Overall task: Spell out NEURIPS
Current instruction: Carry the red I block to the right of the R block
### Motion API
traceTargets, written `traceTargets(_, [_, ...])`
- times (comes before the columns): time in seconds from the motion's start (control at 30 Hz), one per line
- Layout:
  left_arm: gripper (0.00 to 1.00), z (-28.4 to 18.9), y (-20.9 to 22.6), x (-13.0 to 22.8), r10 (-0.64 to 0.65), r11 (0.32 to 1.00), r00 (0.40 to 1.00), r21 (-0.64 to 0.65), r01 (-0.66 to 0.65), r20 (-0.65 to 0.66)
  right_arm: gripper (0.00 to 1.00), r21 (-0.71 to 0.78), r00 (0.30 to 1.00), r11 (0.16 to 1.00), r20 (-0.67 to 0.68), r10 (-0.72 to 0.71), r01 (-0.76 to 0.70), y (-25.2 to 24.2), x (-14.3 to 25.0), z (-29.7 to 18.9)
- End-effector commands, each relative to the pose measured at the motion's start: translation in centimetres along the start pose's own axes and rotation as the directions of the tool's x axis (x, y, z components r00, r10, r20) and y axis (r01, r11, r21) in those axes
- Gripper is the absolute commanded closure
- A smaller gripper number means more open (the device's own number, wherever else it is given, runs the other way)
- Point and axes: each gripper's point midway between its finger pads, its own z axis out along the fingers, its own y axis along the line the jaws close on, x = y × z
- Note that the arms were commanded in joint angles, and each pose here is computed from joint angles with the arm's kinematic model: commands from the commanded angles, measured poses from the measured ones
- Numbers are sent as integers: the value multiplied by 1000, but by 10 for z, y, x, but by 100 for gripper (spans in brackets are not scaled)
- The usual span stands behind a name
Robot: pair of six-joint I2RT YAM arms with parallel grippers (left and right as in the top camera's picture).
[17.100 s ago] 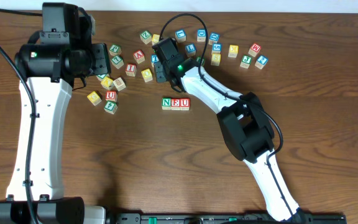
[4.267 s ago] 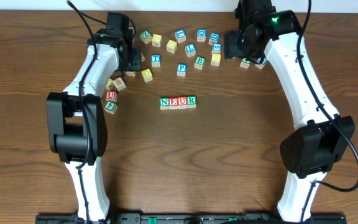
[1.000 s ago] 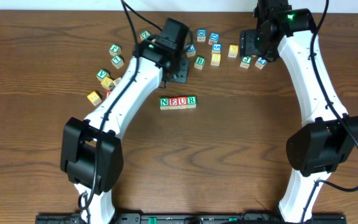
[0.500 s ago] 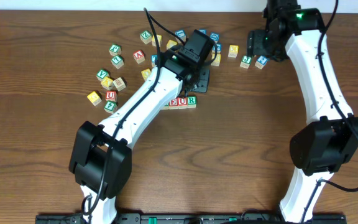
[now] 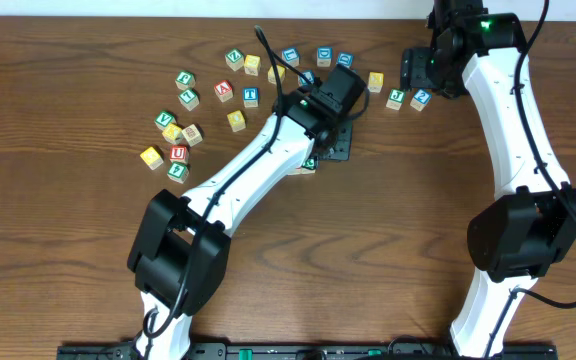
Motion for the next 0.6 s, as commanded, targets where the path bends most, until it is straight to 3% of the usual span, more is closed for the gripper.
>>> traceTargets(0.0, [72,20,3,8,-41,999,999,-30,40,-29,19,15,1000,1000,14,-2,1,-7,-4,-5])
traceTargets(0.23, [72,55,7,17,-114,992,991,-61,110,-69,18,15,1000,1000,14,-2,2,-6,-4,-5])
traceTargets(0.57, [71,75,7,18,-125,991,990,-65,121,-71,18,14,1000,1000,15,-1,1,-6,-4,-5])
